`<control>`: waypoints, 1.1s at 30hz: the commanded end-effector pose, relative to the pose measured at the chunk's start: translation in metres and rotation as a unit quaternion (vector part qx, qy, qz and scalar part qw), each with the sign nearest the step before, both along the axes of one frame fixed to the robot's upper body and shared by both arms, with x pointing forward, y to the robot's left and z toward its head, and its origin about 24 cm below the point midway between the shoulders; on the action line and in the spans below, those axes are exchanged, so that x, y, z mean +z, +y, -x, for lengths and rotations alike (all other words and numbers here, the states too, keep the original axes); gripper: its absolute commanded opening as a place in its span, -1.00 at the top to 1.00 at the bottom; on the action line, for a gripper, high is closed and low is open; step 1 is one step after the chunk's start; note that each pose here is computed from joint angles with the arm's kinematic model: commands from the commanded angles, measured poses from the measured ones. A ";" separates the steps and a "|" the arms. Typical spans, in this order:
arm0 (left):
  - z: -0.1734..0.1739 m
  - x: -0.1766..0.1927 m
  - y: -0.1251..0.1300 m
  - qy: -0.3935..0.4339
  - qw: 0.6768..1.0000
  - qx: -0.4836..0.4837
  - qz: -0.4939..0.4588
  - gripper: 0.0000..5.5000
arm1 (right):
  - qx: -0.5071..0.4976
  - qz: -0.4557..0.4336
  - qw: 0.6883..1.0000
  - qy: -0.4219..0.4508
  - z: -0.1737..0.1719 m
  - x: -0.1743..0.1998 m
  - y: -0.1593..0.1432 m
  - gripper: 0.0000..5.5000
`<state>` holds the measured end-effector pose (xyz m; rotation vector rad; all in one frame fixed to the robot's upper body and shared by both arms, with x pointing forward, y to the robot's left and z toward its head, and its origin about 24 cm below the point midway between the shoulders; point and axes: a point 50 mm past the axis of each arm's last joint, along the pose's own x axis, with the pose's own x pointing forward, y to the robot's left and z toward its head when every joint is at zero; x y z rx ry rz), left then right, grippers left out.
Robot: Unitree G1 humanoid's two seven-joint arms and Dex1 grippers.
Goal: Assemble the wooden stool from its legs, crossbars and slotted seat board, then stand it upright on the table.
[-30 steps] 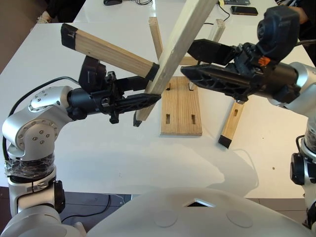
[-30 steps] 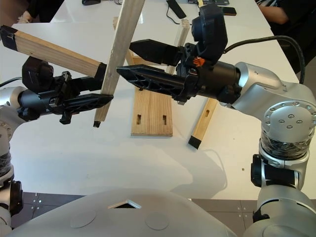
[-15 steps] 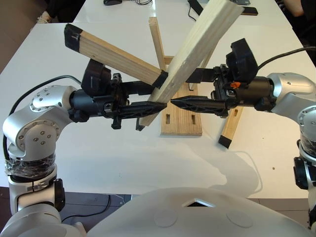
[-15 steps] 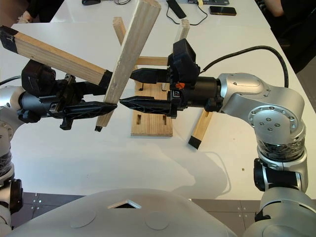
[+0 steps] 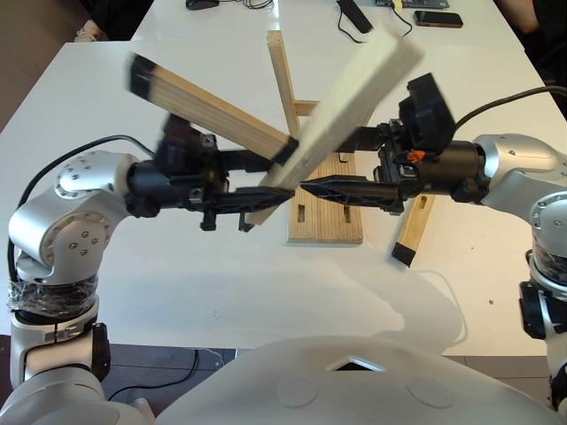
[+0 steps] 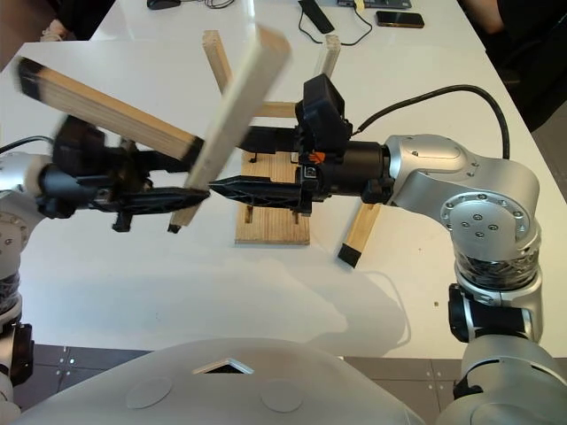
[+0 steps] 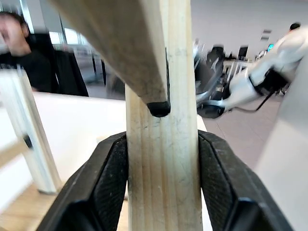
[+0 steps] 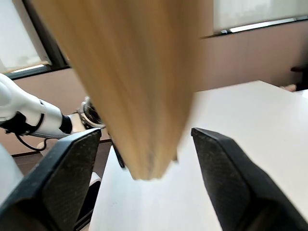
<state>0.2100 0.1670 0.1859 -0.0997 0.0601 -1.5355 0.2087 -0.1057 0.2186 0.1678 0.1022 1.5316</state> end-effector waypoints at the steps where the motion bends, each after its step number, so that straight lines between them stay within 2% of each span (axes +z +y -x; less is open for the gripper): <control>1: -0.003 0.000 0.003 0.004 1.000 0.010 -0.008 0.26 | 0.018 -0.008 1.000 -0.011 0.007 0.007 0.000 -0.26; 9: -0.001 0.003 0.001 0.001 1.000 -0.001 -0.005 0.26 | 0.022 0.002 1.000 -0.012 0.009 0.004 0.003 -0.26; 19: -0.001 0.005 0.000 -0.003 1.000 -0.003 -0.004 0.26 | 0.029 0.022 0.999 -0.016 0.013 -0.005 0.004 0.26; 26: -0.005 0.007 0.001 -0.002 1.000 0.009 -0.009 0.26 | 0.017 0.022 0.999 -0.023 0.011 -0.005 0.000 0.26; 29: -0.009 -0.003 0.001 0.023 0.998 0.028 -0.049 0.26 | 0.006 0.021 0.999 -0.030 0.009 -0.002 -0.004 0.26; 30: -0.009 -0.012 0.002 0.020 0.996 0.032 -0.080 0.13 | 0.000 0.022 0.999 -0.034 0.008 -0.001 -0.006 0.26; 31: -0.008 -0.022 0.003 0.011 0.992 0.033 -0.118 0.08 | -0.005 0.024 0.999 -0.038 0.007 0.001 -0.007 0.26; 33: -0.006 -0.065 0.017 -0.044 0.962 0.041 -0.266 -0.02 | -0.021 0.033 0.998 -0.048 0.002 0.004 -0.014 0.27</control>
